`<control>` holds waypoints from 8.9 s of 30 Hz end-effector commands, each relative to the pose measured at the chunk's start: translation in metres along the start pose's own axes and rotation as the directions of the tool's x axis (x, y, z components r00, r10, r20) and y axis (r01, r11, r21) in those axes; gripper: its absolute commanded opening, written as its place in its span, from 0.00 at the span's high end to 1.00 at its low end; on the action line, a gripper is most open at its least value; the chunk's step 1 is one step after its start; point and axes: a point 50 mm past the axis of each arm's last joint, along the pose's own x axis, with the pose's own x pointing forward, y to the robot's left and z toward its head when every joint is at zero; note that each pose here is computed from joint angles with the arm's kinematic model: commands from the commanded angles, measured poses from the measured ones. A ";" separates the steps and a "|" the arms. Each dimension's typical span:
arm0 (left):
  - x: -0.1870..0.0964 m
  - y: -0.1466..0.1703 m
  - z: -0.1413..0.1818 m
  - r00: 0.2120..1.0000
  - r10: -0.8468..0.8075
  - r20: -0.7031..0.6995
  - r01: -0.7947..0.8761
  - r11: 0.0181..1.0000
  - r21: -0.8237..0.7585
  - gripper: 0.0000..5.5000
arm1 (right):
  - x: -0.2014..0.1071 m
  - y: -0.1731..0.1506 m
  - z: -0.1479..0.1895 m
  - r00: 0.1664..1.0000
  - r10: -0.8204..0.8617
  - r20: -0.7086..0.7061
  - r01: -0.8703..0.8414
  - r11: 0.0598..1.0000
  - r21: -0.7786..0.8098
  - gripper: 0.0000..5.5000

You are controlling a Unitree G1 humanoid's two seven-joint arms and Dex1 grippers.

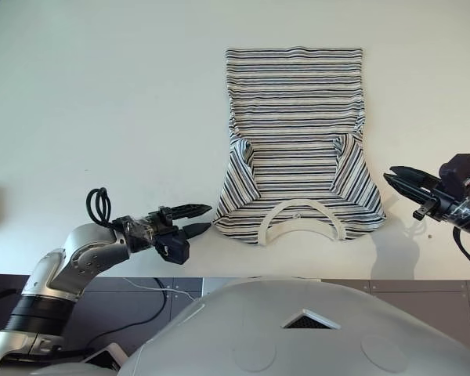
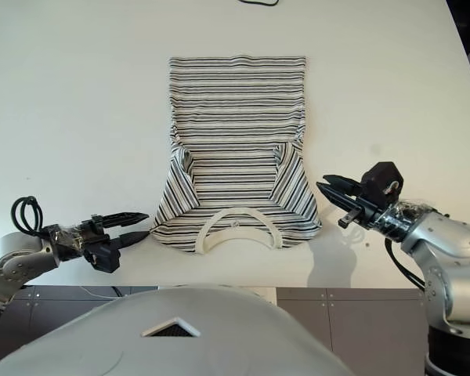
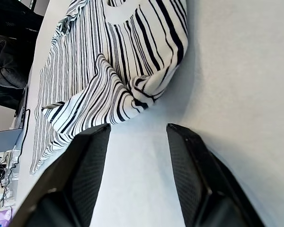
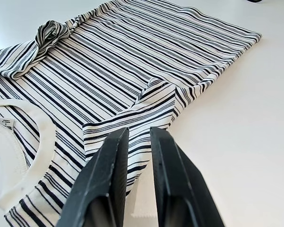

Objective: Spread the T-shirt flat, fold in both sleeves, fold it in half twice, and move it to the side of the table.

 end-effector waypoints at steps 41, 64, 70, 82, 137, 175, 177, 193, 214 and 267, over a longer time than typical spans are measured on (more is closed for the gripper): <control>0.016 -0.004 0.008 0.999 -0.054 -0.007 0.053 0.993 -0.104 0.98 | -0.010 0.008 -0.062 0.973 0.127 -0.194 -0.225 0.309 -0.924 0.63; 0.016 0.012 0.014 0.998 -0.064 -0.019 0.061 0.990 -0.126 0.98 | -0.003 0.010 -0.051 0.979 0.185 -0.091 -0.115 0.124 -0.986 0.47; 0.016 0.012 0.013 0.998 -0.066 -0.017 0.063 0.990 -0.129 0.98 | -0.004 0.011 -0.062 0.971 0.193 -0.143 -0.174 0.154 -0.973 0.51; 0.015 0.010 0.013 0.998 -0.056 -0.013 0.053 0.987 -0.151 0.98 | -0.003 0.007 -0.060 0.971 0.187 -0.146 -0.181 0.183 -0.966 0.91; 0.056 0.176 -0.105 0.992 0.104 -0.066 -0.100 0.368 -0.924 0.98 | 0.132 -0.123 0.069 0.947 0.169 -0.275 -0.241 0.937 -0.253 0.94; 0.087 0.124 0.002 0.997 -0.038 0.068 0.063 0.903 -0.424 0.59 | 0.165 -0.079 0.049 0.995 0.043 -0.095 -0.104 0.357 -0.928 0.25; 0.081 0.107 0.006 0.989 -0.138 0.047 0.145 0.917 -0.373 0.59 | 0.159 -0.080 0.040 0.980 0.054 -0.190 -0.197 0.212 -0.957 0.25; 0.099 0.125 -0.064 0.972 0.005 -0.234 -0.133 0.835 -0.534 0.59 | 0.118 0.003 0.036 0.631 0.514 -0.581 -0.761 0.265 -0.592 0.25; 0.025 0.112 -0.014 0.958 0.276 -0.081 -0.287 0.935 -0.207 0.59 | 0.033 -0.017 0.045 0.970 0.215 -0.114 -0.236 0.716 -0.657 0.25; 0.049 -0.010 0.007 0.990 -0.093 0.103 0.081 0.991 0.108 0.93 | 0.031 -0.002 -0.005 0.962 0.235 -0.140 -0.219 0.354 -0.909 0.25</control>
